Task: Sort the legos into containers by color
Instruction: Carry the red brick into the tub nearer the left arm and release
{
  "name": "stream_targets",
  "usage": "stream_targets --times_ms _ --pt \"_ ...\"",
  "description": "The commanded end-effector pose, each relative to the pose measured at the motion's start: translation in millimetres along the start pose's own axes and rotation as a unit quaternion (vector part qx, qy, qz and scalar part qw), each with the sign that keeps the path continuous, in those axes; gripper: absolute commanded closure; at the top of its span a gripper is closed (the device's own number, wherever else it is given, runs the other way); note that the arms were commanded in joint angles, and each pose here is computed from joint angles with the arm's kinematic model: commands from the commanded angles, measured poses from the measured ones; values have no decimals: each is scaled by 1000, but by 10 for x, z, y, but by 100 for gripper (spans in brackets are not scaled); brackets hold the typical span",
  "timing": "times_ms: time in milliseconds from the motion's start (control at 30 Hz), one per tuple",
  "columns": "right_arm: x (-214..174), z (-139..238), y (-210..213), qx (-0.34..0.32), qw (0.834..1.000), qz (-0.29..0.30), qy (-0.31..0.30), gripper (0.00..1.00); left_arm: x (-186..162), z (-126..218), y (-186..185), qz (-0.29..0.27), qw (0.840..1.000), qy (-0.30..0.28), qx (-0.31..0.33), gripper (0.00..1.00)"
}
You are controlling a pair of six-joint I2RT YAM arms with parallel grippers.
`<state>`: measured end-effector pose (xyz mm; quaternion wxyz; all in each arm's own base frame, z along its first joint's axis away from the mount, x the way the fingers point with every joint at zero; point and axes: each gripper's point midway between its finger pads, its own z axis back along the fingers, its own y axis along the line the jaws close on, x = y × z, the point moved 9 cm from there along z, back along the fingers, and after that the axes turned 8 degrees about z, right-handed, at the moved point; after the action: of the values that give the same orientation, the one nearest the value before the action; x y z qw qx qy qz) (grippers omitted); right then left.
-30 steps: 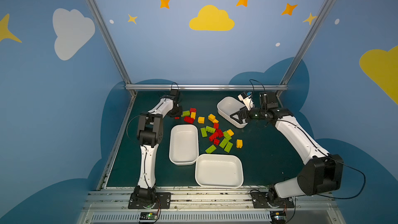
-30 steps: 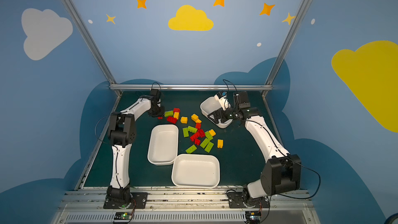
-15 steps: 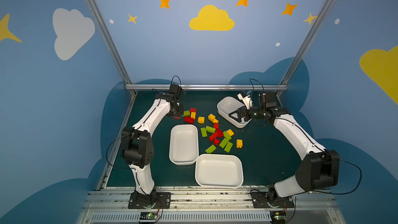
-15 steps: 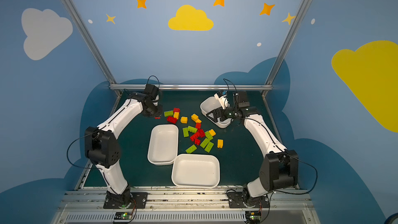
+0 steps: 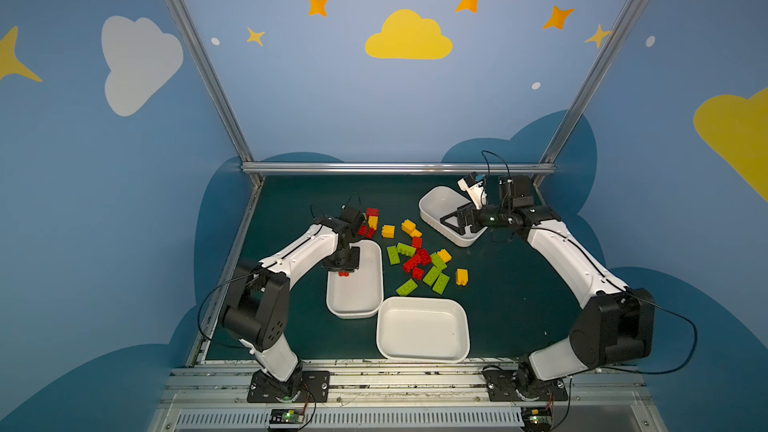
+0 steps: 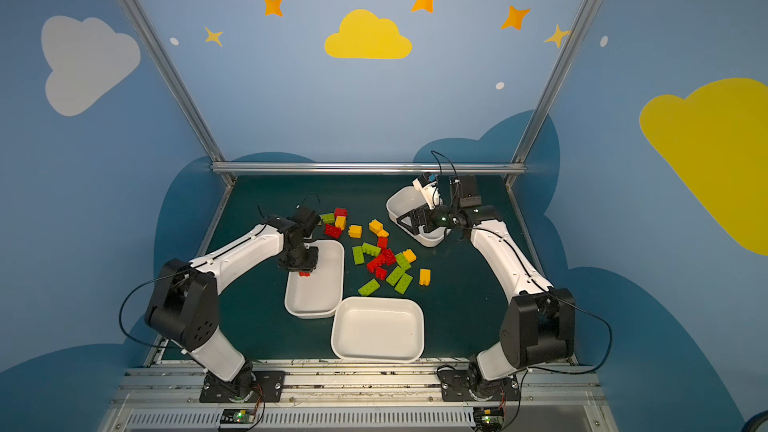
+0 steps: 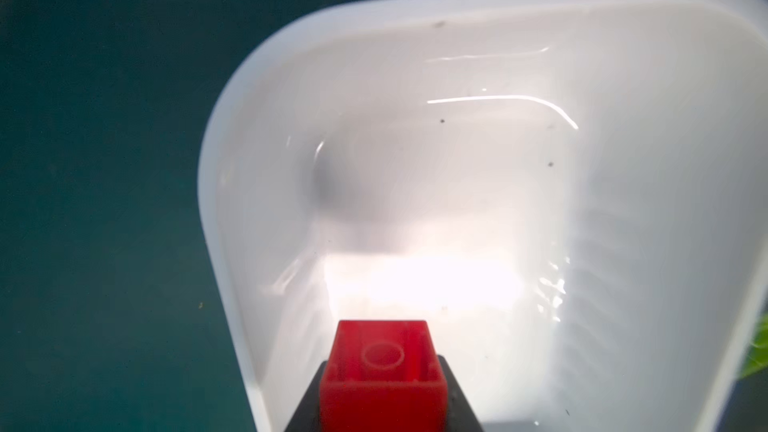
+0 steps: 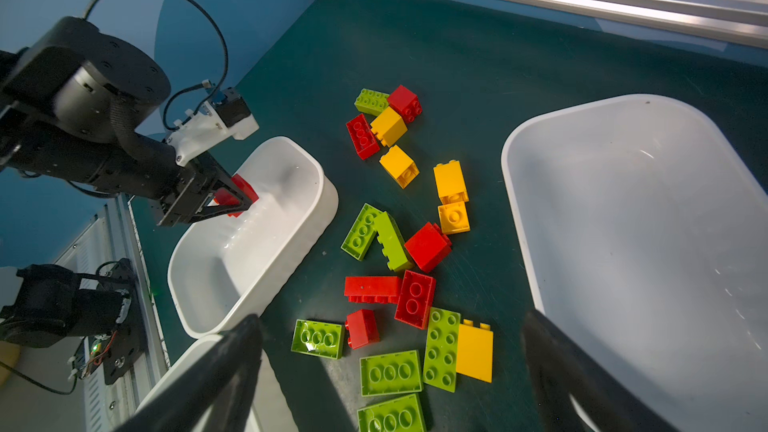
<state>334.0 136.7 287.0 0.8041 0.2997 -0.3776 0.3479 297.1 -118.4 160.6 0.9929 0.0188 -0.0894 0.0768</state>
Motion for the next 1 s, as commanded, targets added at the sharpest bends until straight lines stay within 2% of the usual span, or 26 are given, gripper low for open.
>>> stream_targets --times_ms 0,133,267,500,600,767,967 --pt "36 -26 16 8 1000 3 -5 4 123 -152 -60 6 999 -44 17 76" --pt "15 -18 29 8 1000 1 -1 4 141 -236 -87 13 998 -58 21 71" --pt "-14 -16 35 9 1000 0 3 4 138 -212 -85 10 998 -51 36 56" --pt "-25 -21 32 10 1000 -7 4 4 214 223 -133 -3 999 -26 21 42" --pt "3 -15 41 14 1000 -6 -2 4 299 425 -164 -26 999 -40 3 37" --pt "24 -12 29 16 1000 -8 -5 4 659 581 -123 -92 991 -64 -67 31" --pt "21 6 42 12 1000 -7 -7 4 1222 496 77 -162 973 -113 -123 31"
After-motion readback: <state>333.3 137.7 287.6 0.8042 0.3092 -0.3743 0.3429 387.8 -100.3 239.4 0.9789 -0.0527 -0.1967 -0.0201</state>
